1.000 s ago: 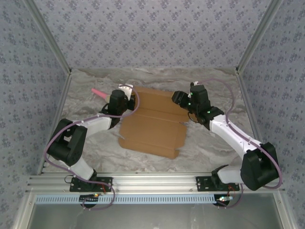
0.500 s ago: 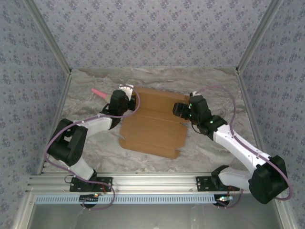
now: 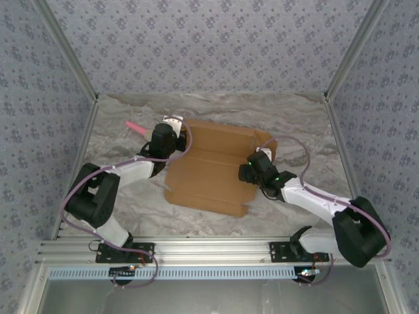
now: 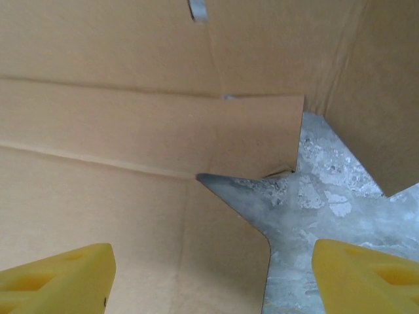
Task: Fold the paper box
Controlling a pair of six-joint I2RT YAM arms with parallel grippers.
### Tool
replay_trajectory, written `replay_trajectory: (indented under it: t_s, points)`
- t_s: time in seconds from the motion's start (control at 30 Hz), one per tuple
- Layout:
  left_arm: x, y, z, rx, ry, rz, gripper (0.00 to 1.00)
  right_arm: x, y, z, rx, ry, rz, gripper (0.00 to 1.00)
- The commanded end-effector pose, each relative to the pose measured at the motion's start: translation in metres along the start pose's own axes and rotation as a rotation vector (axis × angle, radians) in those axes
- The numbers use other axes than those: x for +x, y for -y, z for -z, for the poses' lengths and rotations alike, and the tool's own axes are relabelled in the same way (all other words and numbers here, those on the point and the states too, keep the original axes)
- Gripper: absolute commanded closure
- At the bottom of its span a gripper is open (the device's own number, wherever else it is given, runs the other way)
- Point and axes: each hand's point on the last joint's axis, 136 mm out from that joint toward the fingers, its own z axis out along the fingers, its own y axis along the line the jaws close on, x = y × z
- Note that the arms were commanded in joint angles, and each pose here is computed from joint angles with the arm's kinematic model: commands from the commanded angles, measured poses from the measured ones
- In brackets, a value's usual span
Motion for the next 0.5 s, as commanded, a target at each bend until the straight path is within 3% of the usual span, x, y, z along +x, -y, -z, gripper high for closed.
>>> replay_trajectory:
  t_s: [0.0,0.47]
  points:
    - [-0.025,0.002,0.011,0.007,0.061,0.028,0.98,-0.01,0.005,-0.013,0.03,0.064,-0.037,0.19]
    - [-0.024,0.003,0.01,0.011,0.058,0.026,0.98,-0.037,-0.001,-0.04,-0.042,0.166,-0.078,0.19]
